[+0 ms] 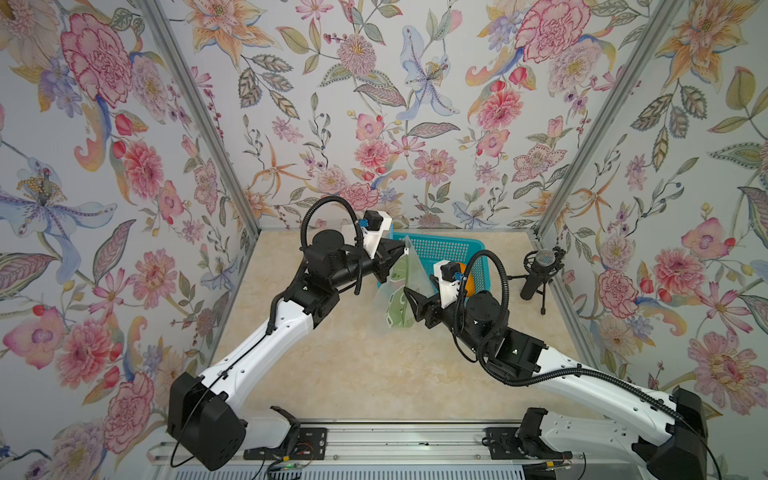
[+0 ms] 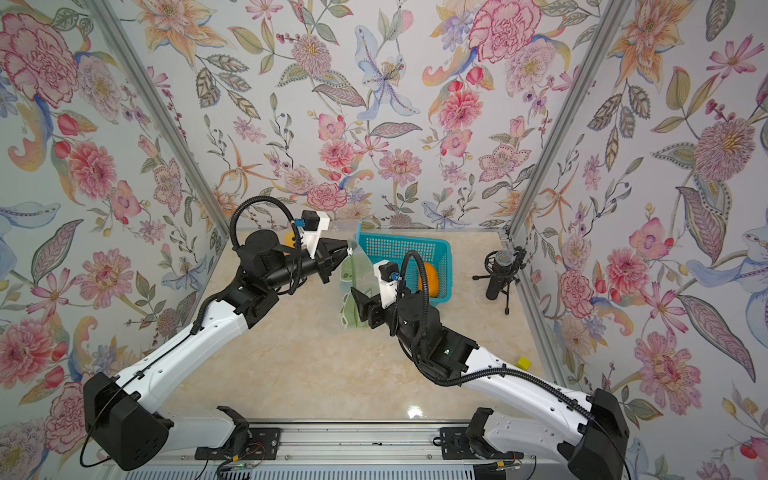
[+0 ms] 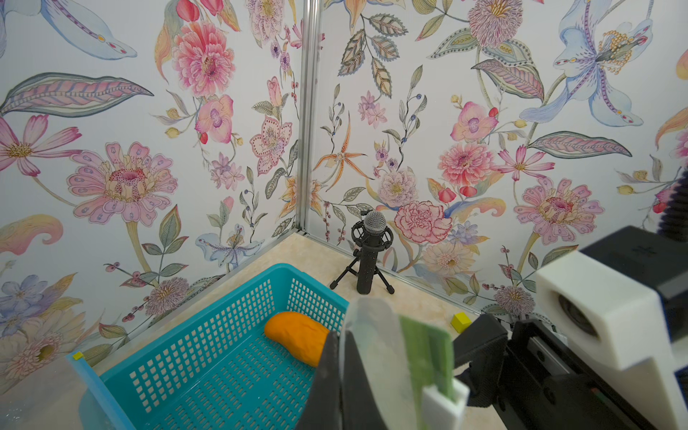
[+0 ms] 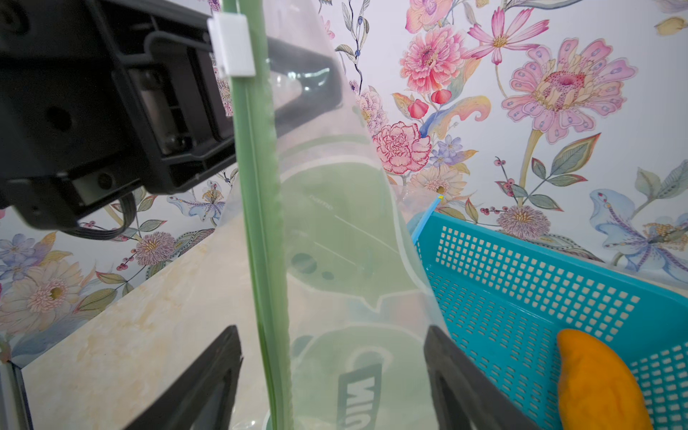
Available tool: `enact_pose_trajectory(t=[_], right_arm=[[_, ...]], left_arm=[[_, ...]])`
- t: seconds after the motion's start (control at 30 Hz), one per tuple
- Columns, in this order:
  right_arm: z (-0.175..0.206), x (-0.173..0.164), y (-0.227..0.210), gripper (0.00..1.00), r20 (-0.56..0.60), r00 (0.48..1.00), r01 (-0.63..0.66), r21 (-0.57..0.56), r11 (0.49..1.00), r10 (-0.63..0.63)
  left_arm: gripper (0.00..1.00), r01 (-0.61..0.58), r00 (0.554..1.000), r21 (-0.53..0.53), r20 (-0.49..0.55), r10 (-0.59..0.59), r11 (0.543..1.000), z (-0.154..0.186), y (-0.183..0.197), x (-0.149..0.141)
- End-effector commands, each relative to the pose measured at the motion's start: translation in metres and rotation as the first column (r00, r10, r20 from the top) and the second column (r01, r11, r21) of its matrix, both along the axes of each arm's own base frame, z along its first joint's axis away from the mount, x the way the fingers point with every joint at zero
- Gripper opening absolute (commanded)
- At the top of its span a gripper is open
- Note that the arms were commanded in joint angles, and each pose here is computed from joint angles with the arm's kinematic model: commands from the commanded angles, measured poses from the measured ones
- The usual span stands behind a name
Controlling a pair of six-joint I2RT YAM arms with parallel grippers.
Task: Place the mango in a zip-top bag and seal the zipper
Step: Open the zipper of the food storage bag.
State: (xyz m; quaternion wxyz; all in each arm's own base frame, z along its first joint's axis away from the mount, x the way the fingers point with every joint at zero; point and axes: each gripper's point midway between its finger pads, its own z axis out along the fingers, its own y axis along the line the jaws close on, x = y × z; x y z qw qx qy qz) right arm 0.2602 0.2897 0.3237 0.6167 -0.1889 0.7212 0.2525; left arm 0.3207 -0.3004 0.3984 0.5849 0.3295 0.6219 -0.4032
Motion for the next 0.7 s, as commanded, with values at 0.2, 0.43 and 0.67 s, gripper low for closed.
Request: enact_pose_trajectory(t=[0.2,0.43,0.67], right_arm=[[0.015,0.004,-0.008,0.75,0.032,0.999,0.038,0.019,0.999,-0.039],[0.016,0.006,-0.016,0.74,0.036,0.998,0.056,0.028,0.998,-0.057],[0.014,0.009,-0.012,0.75,0.03,0.998,0.049,0.026,0.998,-0.05]], left_arm=[[0.0,-0.007,1.0,-0.011,0.01,0.007,1.0,0.002,-0.001,0.001],[0.0,-0.004,1.0,-0.01,0.011,0.004,1.0,0.002,-0.002,0.001],[0.0,-0.009,1.0,-0.009,0.008,0.009,1.0,0.001,-0.001,0.001]])
